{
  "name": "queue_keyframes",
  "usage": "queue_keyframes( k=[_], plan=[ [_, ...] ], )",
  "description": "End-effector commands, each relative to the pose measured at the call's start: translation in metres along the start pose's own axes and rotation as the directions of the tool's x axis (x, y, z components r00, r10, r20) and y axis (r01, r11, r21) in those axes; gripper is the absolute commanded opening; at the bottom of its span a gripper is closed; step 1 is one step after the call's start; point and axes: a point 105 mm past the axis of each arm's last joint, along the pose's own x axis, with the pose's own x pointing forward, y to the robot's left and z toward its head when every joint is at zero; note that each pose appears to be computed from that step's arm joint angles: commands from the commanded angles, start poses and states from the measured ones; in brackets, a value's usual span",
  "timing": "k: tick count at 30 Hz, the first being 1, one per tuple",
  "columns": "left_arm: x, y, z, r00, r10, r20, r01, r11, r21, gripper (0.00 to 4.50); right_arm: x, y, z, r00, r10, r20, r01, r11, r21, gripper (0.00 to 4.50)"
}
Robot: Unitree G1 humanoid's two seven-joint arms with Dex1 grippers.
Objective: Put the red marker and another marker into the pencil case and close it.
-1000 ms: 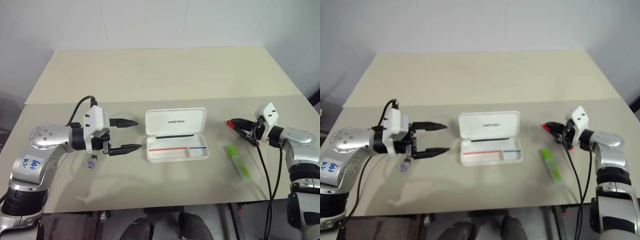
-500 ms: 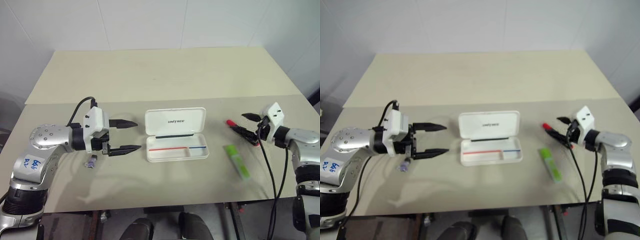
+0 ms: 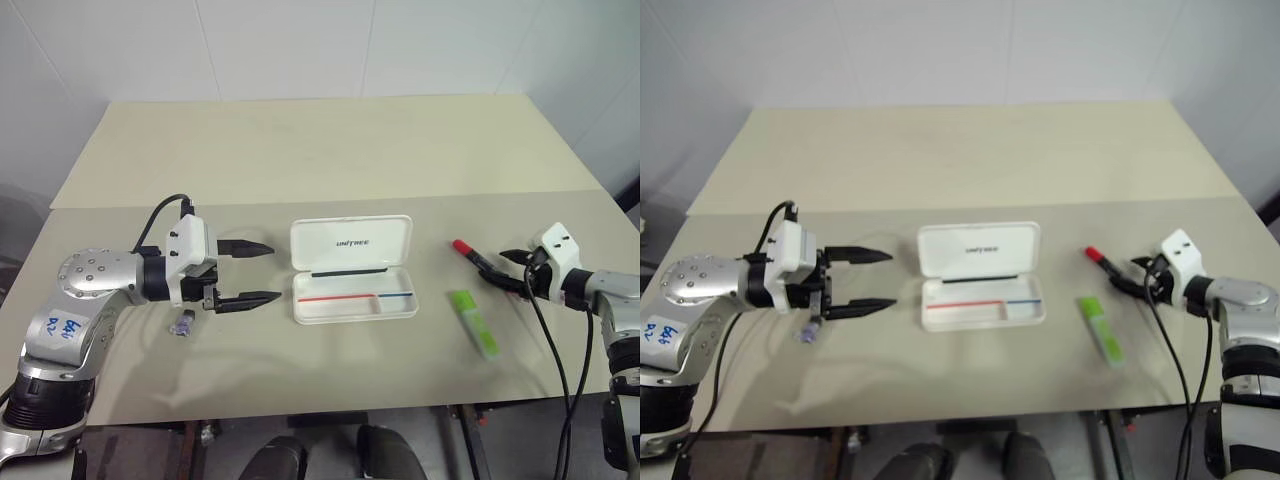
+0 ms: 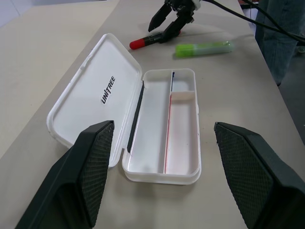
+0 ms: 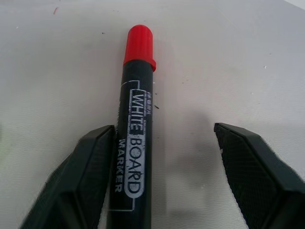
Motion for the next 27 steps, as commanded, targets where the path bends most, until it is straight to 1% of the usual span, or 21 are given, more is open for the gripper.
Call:
queue_keyframes(
  k=[1,3,4,6,10,14,19,22,24,27],
  plan=[
    [-0.004,0.001,0.008,1.000,0.002,-0.003,-0.002,0.999,0.051,3.59,-0.001,0.000,-0.003,1.000,0.005,-0.009,-0.005,1.000,0.017,2.30],
    [-0.005,0.001,0.008,1.000,0.004,-0.005,-0.004,0.999,0.052,3.59,0.001,0.004,0.000,0.999,0.031,0.008,-0.031,0.999,0.014,1.60],
    [-0.005,0.000,0.008,1.000,0.005,-0.005,-0.004,0.999,0.053,3.59,0.001,0.004,0.002,0.999,0.036,0.014,-0.037,0.999,0.011,1.19],
    [-0.005,0.000,0.008,1.000,0.006,-0.006,-0.005,0.999,0.054,3.59,0.002,0.005,0.004,0.999,0.042,0.019,-0.042,0.999,0.005,0.59],
    [-0.004,0.001,0.008,1.000,0.008,-0.006,-0.008,0.998,0.055,3.59,0.004,0.003,0.011,0.999,0.033,0.031,-0.032,0.999,-0.023,0.59],
    [-0.004,0.000,0.006,1.000,0.004,-0.013,-0.003,0.998,0.059,3.59,0.005,0.000,0.043,0.991,0.037,0.132,-0.023,0.994,-0.103,0.59],
    [-0.004,0.000,0.004,1.000,0.005,-0.012,-0.004,0.999,0.054,3.59,-0.001,-0.002,0.085,0.960,0.076,0.270,-0.020,0.978,-0.205,0.59],
    [-0.007,0.000,0.001,1.000,0.010,-0.015,-0.009,0.999,0.052,3.59,-0.006,0.003,0.112,0.926,0.136,0.353,-0.032,0.958,-0.284,0.59],
    [-0.008,0.000,0.000,1.000,0.015,-0.018,-0.014,0.999,0.051,3.59,-0.007,0.015,0.125,0.897,0.214,0.387,-0.083,0.941,-0.329,0.59],
    [-0.013,0.000,-0.003,0.999,0.031,-0.028,-0.029,0.999,0.045,3.59,-0.002,0.051,0.143,0.829,0.404,0.386,-0.222,0.872,-0.437,0.59]
  ],
)
